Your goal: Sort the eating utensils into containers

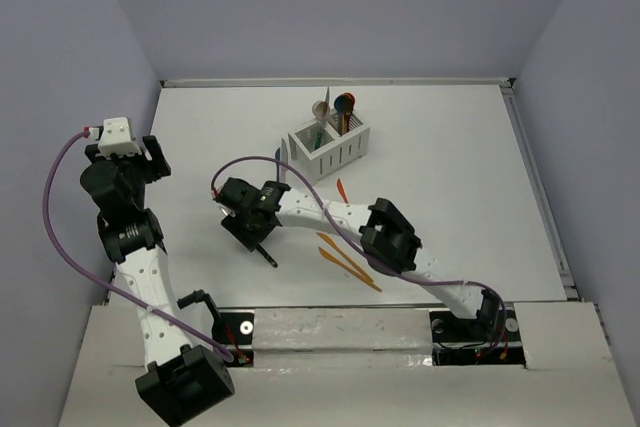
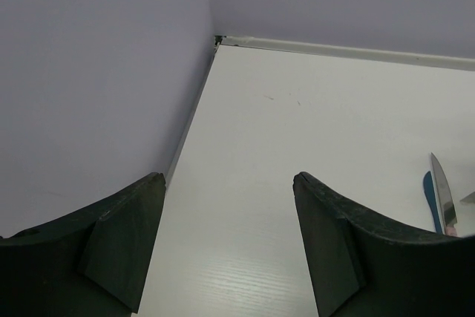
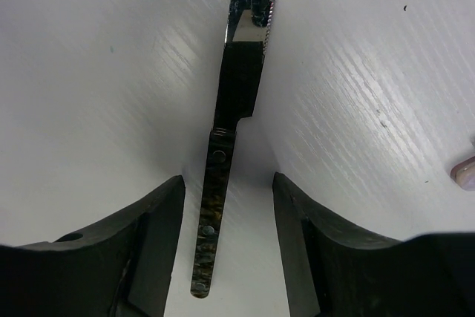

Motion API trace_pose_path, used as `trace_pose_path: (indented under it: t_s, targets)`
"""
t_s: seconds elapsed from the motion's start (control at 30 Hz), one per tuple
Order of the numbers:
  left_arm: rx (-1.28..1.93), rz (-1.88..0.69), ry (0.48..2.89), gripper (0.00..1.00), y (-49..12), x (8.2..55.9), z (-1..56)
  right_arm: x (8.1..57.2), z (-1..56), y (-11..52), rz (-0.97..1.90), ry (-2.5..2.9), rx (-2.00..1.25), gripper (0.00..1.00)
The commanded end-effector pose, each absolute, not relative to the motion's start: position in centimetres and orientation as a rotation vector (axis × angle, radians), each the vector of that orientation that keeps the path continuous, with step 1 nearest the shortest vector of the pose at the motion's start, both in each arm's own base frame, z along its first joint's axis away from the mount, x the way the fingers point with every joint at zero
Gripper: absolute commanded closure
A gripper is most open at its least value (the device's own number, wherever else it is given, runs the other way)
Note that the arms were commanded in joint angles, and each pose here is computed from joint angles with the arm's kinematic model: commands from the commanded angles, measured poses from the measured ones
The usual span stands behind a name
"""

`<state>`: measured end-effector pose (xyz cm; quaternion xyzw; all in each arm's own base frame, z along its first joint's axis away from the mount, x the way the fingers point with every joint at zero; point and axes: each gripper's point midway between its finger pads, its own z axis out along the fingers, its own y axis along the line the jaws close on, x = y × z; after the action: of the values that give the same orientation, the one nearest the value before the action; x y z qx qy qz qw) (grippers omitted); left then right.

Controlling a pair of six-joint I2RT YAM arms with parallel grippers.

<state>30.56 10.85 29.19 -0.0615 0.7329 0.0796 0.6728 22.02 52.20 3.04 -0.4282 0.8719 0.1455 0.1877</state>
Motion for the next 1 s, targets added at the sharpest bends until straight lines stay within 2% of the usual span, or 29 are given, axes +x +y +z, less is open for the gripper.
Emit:
trace_pose_path:
  t_s: [0.0,0.07,0.2,0.3,0.37,0.4,0.43,0.7,0.73,0.8,0.97]
  targets:
    - [-0.119,0.208,1.572,0.19,11.0,30.3,31.2,20.9,-0.8,50.4,0.261,2.537,-1.239,0.46]
    - [-0.117,0.215,1.562,0.19,11.0,30.3,31.5,20.5,-1.0,50.3,0.238,2.525,-1.264,0.48]
    - [-0.121,0.231,1.555,0.18,11.1,30.1,31.8,20.5,-2.5,48.9,0.161,2.544,-1.282,0.58]
    - [-0.123,0.243,1.549,0.18,11.3,30.0,32.0,18.9,-5.6,45.8,0.008,2.595,-1.33,0.83]
    - [-0.123,0.244,1.551,0.18,11.3,30.0,31.9,18.2,-6.3,44.7,-0.047,2.609,-1.307,0.9]
    - [-0.124,0.245,1.551,0.18,11.4,30.0,31.9,18.0,-6.6,44.0,-0.068,2.622,-1.293,0.98]
    - [-0.123,0.244,1.552,0.18,11.3,30.1,31.8,16.8,-7.8,41.9,-0.136,2.649,-1.312,1.0]
    - [-0.117,0.235,1.558,0.18,11.1,30.0,31.8,10.4,-5.7,36.2,-0.078,2.772,-1.218,1.0]
    - [-0.115,0.232,1.558,0.18,11.1,30.0,31.8,10.0,-4.8,36.4,-0.054,2.759,-1.22,0.98]
    - [-0.113,0.232,1.557,0.18,11.1,30.0,31.8,10.0,-4.3,36.6,-0.035,2.757,-1.2,0.81]
    - [-0.116,0.239,1.557,0.18,11.2,29.9,31.8,11.1,-4.4,38.0,-0.055,2.716,-1.206,0.7]
